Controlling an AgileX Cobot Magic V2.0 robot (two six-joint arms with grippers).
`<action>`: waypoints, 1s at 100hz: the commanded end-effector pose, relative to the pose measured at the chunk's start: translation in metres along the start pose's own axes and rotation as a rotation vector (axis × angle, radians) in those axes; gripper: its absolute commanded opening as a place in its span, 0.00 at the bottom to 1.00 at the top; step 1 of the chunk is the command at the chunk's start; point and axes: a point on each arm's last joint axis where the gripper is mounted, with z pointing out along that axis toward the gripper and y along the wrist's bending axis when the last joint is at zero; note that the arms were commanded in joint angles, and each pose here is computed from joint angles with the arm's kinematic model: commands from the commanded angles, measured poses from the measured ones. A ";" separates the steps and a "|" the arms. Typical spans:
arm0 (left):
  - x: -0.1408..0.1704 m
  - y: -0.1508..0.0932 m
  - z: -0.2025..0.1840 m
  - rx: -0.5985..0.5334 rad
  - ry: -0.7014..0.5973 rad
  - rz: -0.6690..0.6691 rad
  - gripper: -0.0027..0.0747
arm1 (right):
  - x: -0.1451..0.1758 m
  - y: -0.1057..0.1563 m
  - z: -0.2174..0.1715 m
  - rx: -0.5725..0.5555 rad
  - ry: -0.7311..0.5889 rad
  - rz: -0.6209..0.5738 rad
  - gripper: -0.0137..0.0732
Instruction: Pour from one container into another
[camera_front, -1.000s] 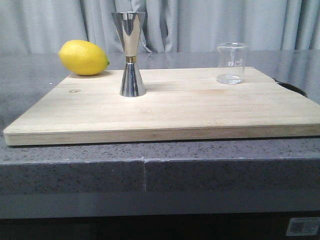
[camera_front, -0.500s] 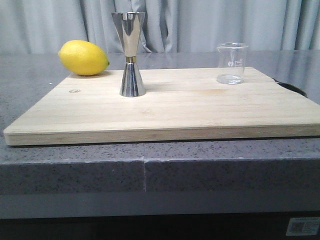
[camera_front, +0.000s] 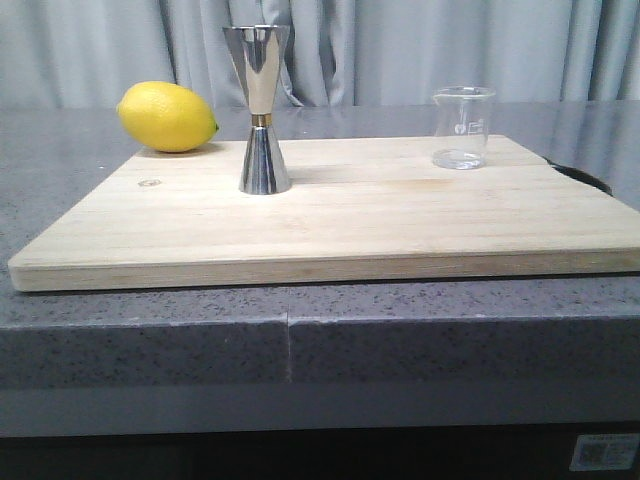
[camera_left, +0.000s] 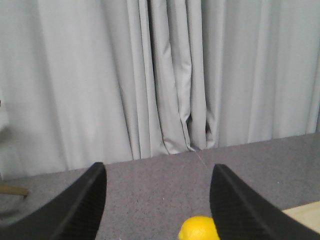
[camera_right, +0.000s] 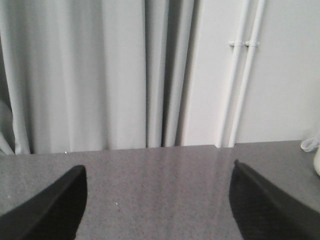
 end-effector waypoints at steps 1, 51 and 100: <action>-0.003 0.000 -0.007 -0.029 -0.039 -0.024 0.56 | -0.009 -0.003 -0.014 -0.020 -0.018 -0.042 0.77; 0.089 0.009 -0.032 -0.257 0.238 -0.055 0.53 | 0.009 -0.002 -0.033 -0.117 0.173 -0.129 0.60; 0.080 0.006 -0.033 -0.236 0.120 -0.072 0.09 | -0.003 0.005 -0.031 -0.178 0.018 -0.102 0.19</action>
